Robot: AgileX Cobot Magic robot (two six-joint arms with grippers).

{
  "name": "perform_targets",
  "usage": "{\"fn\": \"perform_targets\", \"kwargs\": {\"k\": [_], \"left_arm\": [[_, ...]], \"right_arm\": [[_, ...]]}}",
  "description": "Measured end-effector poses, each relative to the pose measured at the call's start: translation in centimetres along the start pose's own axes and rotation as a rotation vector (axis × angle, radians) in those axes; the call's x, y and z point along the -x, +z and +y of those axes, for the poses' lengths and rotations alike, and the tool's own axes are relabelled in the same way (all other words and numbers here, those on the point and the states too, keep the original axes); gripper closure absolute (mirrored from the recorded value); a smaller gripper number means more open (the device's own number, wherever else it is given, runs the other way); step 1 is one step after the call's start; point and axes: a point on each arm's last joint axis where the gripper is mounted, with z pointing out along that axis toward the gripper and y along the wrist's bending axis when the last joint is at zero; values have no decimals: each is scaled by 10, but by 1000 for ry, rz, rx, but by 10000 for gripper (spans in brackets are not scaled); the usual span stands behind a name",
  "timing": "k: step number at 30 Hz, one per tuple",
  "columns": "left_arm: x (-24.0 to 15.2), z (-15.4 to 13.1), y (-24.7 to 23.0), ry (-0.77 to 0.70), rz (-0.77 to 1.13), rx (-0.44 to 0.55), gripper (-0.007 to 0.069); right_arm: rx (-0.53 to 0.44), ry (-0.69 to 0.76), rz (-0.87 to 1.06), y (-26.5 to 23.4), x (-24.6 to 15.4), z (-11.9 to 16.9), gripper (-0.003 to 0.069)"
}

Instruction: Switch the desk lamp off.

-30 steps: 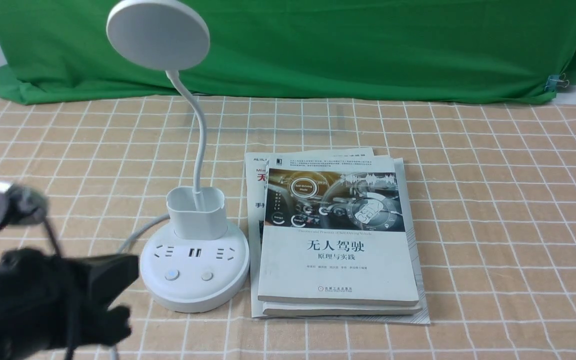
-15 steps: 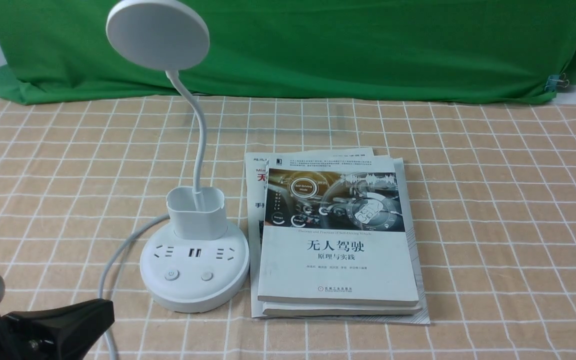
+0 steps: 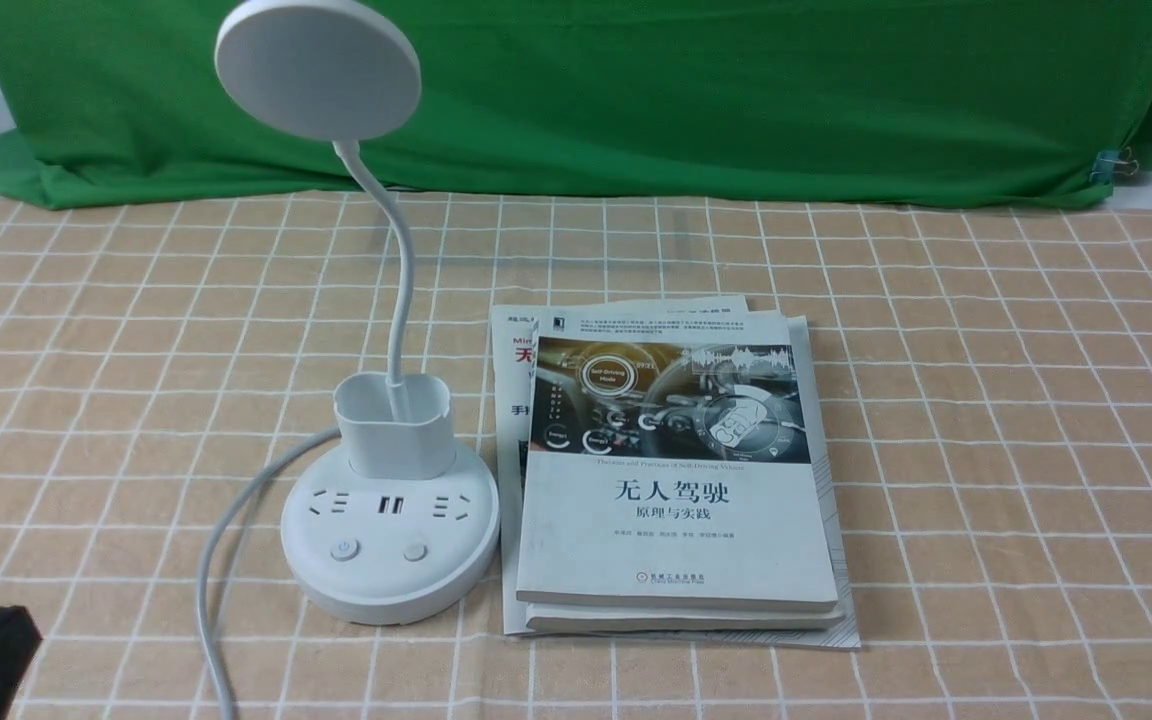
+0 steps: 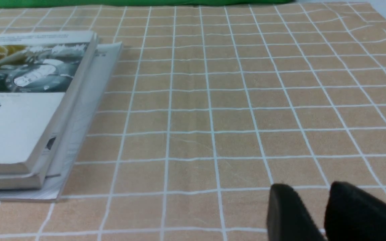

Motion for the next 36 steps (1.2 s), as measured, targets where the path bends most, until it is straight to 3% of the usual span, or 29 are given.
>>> {"fn": "perform_targets", "kwargs": {"k": [5, 13, 36], "left_arm": [[-10, 5, -5, -55, -38, 79, 626], [-18, 4, -5, -65, 49, 72, 626], [-19, 2, -5, -55, 55, 43, 626]], "right_arm": [[0, 0, 0, 0, 0, 0, 416], [0, 0, 0, 0, 0, 0, 416], [0, 0, 0, 0, 0, 0, 416]]}}
